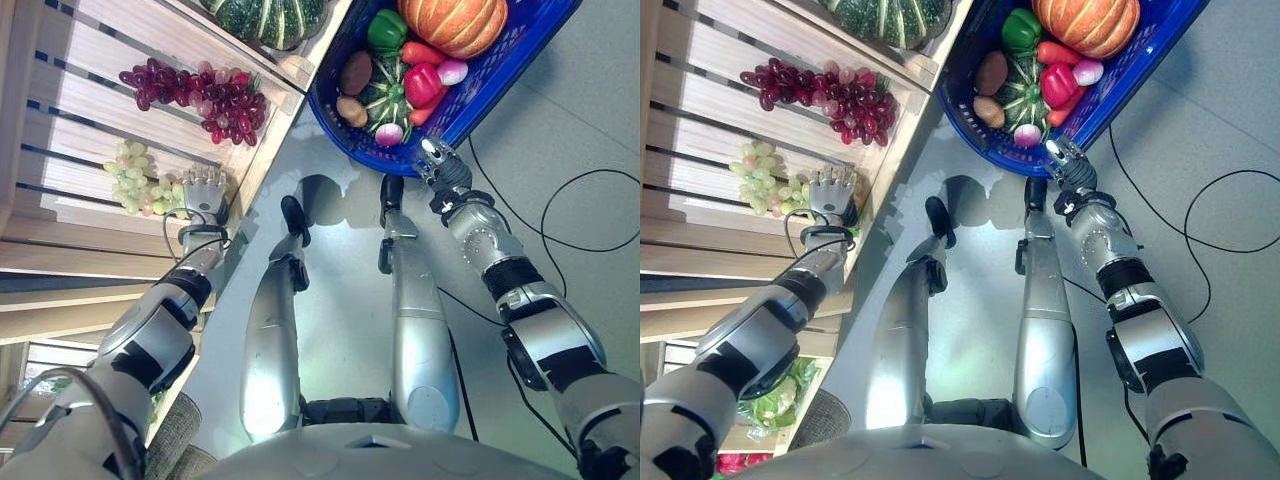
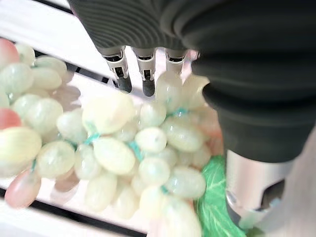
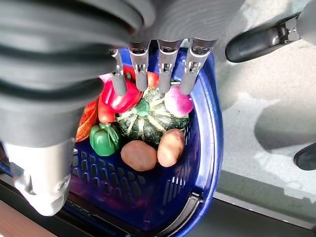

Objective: Pick up fruits and vegetables into the basket

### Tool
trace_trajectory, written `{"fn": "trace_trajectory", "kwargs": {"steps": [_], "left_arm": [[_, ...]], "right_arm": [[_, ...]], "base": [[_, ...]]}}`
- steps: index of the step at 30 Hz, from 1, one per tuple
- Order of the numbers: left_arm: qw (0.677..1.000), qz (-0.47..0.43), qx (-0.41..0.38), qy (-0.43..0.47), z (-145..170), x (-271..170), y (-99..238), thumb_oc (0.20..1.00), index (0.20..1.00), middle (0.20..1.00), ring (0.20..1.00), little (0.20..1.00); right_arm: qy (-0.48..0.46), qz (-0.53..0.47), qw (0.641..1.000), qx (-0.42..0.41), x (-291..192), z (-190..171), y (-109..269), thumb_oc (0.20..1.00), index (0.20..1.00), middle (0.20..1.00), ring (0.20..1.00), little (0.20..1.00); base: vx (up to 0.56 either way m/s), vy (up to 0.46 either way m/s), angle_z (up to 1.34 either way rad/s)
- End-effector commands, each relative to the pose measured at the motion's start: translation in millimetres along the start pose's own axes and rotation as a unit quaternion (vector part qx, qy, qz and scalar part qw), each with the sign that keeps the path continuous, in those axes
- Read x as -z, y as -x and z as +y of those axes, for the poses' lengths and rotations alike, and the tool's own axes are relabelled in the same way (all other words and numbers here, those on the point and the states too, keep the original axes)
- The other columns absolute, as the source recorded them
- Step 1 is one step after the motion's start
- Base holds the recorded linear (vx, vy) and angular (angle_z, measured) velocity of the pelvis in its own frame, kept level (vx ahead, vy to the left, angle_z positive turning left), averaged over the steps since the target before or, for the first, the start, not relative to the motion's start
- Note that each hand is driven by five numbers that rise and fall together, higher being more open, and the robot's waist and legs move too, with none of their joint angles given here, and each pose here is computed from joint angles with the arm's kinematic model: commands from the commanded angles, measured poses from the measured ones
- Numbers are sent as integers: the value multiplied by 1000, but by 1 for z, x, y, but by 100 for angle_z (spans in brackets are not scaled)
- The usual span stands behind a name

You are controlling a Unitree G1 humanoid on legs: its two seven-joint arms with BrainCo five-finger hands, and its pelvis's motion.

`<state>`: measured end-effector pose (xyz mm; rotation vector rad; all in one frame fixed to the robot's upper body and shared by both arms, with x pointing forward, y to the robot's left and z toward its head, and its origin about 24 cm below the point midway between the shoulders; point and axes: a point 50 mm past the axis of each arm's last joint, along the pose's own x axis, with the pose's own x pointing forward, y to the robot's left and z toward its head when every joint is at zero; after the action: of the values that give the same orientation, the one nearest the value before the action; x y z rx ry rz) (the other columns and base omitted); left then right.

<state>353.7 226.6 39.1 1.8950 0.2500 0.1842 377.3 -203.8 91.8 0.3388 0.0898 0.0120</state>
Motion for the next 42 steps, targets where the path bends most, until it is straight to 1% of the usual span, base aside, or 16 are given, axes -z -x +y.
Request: {"fn": "trace_trajectory", "kwargs": {"steps": [1, 7, 13, 19, 20, 27, 33, 36, 37, 38, 39, 40, 42], "left_arm": [[995, 66, 33, -66, -21, 35, 6, 1000, 1000, 1000, 1000, 1000], [982, 90, 0, -164, -15, 48, 6, 1000, 1000, 1000, 1000, 1000], [961, 122, 8, -249, -7, 62, 4, 1000, 1000, 1000, 1000, 1000], [940, 147, 6, -307, -3, 72, 5, 1000, 1000, 1000, 1000, 1000], [935, 150, 2, -320, 2, 73, 3, 1000, 1000, 1000, 1000, 1000], [932, 161, 36, -323, -4, 79, 7, 1000, 1000, 1000, 1000, 1000], [931, 167, 94, -310, -13, 78, 10, 1000, 1000, 1000, 1000, 1000], [928, 165, 109, -315, -17, 76, 13, 1000, 1000, 1000, 1000, 1000], [930, 160, 102, -314, -19, 75, 14, 1000, 1000, 1000, 1000, 1000], [932, 157, 98, -312, -19, 74, 14, 849, 849, 849, 849, 849], [934, 151, 94, -310, -21, 72, 15, 297, 297, 297, 297, 297], [935, 149, 92, -308, -21, 72, 15, 200, 200, 200, 200, 200], [938, 140, 86, -305, -23, 71, 15, 200, 200, 200, 200, 200]], "right_arm": [[-13, -27, 999, -15, -5, 3, 3, 1000, 1000, 1000, 1000, 1000], [-17, -47, 999, -22, -16, 6, 1, 1000, 1000, 1000, 1000, 1000], [-22, -67, 997, -24, -28, 8, -1, 1000, 1000, 1000, 1000, 1000], [-37, -88, 995, -22, -32, 9, 2, 1000, 1000, 1000, 1000, 1000], [-40, -95, 994, -23, -36, 10, 1, 1000, 1000, 1000, 1000, 1000], [-68, -109, 992, -16, -36, 3, 6, 1000, 1000, 1000, 1000, 1000], [-78, -115, 990, -19, -37, 2, 8, 1000, 1000, 1000, 1000, 1000], [-82, -118, 989, -18, -38, 2, 8, 1000, 1000, 1000, 1000, 1000], [-84, -119, 989, -19, -38, 2, 9, 1000, 1000, 1000, 1000, 1000], [-84, -120, 989, -19, -39, 2, 9, 1000, 1000, 1000, 1000, 1000], [-84, -121, 989, -18, -39, 2, 9, 1000, 1000, 1000, 1000, 1000], [-84, -121, 989, -18, -38, 2, 9, 1000, 1000, 1000, 1000, 1000], [-82, -123, 989, -15, -39, 2, 10, 1000, 1000, 1000, 1000, 1000]], "base": [[0, 0, 0], [-5, -1, 0], [-5, 0, 0], [8, 1, 0], [50, -1, 1], [8, -1, 0], [0, 0, 0], [0, 0, 0], [0, 0, 0], [0, 0, 0], [0, 0, 0], [0, 0, 0], [0, 0, 0]]}}
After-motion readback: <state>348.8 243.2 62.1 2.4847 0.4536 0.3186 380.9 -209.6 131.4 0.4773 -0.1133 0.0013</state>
